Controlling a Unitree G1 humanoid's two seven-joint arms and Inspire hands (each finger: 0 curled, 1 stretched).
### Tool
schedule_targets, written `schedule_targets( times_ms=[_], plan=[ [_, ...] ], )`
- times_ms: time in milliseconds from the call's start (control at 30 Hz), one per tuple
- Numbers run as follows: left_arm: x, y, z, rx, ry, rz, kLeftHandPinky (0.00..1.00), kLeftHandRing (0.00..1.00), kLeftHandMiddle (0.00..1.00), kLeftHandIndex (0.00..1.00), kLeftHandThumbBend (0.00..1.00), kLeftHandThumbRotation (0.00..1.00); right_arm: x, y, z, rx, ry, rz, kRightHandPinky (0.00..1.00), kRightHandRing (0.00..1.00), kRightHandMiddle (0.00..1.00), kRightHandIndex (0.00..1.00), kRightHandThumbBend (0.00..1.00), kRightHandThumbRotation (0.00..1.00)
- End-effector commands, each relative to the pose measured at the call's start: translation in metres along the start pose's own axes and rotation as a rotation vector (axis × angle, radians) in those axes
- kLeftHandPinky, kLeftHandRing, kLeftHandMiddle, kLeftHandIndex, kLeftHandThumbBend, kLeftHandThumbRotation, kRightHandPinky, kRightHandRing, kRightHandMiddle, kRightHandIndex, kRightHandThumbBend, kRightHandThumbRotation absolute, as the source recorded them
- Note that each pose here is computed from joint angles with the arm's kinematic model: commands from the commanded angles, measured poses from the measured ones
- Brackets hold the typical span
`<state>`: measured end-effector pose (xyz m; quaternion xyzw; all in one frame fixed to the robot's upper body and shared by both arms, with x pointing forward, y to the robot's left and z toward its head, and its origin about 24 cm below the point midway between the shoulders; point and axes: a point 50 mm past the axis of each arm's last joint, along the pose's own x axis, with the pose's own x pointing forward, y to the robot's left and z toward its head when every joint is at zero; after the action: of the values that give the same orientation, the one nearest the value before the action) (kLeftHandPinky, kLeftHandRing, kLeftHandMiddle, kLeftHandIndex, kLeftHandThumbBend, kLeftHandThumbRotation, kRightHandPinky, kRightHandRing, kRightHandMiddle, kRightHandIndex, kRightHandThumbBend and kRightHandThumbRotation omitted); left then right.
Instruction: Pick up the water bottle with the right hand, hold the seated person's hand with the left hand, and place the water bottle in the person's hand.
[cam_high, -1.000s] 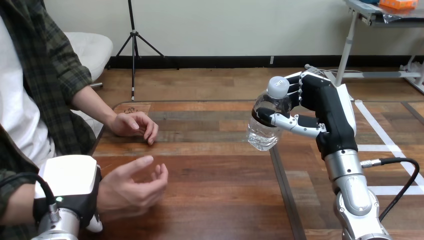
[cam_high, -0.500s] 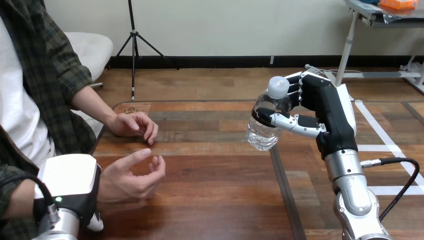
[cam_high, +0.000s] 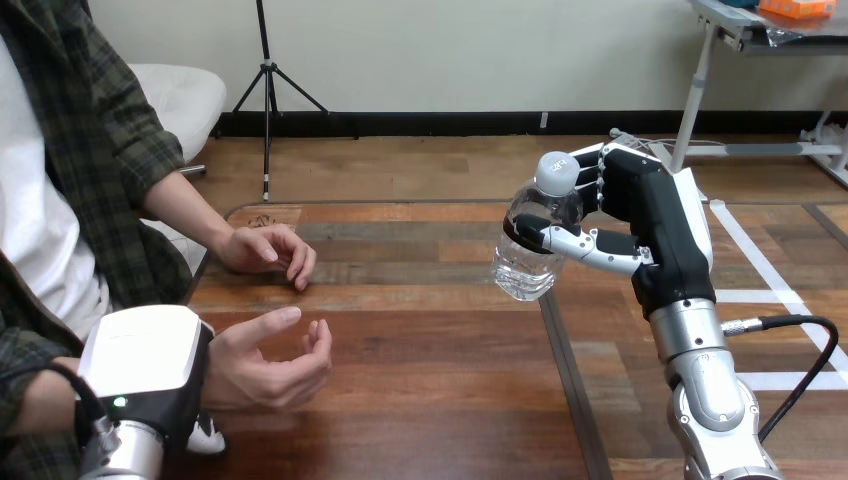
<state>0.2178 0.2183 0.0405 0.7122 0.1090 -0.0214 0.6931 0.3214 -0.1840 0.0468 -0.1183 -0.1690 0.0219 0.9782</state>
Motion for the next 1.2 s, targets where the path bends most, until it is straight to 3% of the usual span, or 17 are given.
schedule_targets(
  times_ms=[0,567,1167],
  plan=[
    [-0.002,-0.01,0.006,-0.046,-0.055,0.007,0.36,0.41,0.46,0.51,0.86,0.0,0.022,-0.007,0.026,-0.004,-0.132,-0.029,0.37,0.42,0.48,0.49,0.74,0.0],
    [-0.009,-0.016,0.015,-0.343,-0.224,0.288,0.36,0.4,0.44,0.47,0.87,0.0,0.022,-0.007,0.025,0.009,-0.121,-0.037,0.36,0.41,0.48,0.49,0.75,0.0],
    [-0.011,-0.021,0.033,-0.538,-0.289,0.437,0.32,0.38,0.42,0.45,0.82,0.0,0.023,-0.008,0.024,0.027,-0.115,-0.041,0.36,0.42,0.48,0.49,0.74,0.0]
  ],
)
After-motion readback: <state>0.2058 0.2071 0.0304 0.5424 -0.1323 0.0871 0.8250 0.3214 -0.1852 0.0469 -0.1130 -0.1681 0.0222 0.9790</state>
